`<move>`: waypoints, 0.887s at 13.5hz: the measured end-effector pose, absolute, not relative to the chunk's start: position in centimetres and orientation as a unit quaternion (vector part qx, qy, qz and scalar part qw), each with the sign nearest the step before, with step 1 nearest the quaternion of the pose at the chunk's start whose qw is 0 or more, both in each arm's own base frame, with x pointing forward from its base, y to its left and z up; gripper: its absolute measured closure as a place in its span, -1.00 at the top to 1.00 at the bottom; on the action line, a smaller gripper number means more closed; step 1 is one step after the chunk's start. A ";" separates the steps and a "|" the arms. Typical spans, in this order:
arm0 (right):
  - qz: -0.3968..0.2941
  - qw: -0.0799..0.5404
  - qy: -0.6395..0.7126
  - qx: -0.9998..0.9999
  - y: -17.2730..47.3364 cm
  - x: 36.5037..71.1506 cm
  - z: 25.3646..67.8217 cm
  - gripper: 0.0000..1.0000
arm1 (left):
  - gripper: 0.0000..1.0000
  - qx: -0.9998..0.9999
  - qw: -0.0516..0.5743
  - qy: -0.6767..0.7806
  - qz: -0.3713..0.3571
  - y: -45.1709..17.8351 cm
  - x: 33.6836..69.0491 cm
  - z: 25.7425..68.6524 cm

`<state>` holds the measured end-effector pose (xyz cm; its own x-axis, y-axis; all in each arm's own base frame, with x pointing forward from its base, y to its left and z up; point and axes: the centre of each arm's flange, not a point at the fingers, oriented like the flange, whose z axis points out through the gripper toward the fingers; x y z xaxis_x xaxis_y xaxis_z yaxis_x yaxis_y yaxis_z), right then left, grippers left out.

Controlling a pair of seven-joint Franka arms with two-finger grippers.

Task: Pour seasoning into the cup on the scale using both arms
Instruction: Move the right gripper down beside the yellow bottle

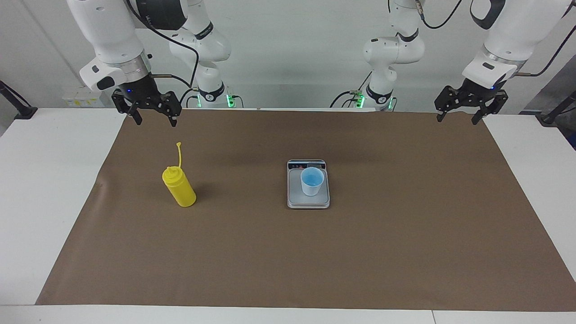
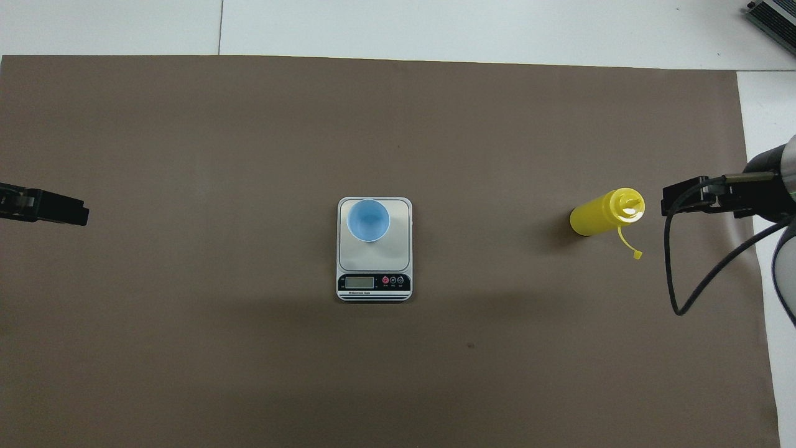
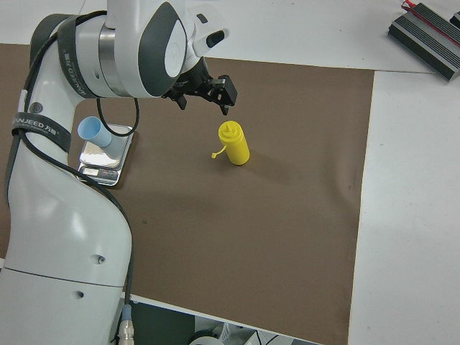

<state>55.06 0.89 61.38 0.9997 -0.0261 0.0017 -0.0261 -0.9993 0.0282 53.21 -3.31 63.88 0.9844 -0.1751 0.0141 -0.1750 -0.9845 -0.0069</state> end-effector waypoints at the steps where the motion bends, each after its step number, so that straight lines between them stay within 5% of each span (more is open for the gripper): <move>1: 0.004 0.011 0.002 1.000 0.4 54.9 60.7 1.00 | 1.00 -0.996 0.003 0.090 -0.005 -3.4 53.2 63.7; 12: 0.101 -0.127 0.209 0.964 -10.8 50.9 48.1 1.00 | 1.00 -0.996 0.002 0.085 -0.003 -2.9 52.9 63.7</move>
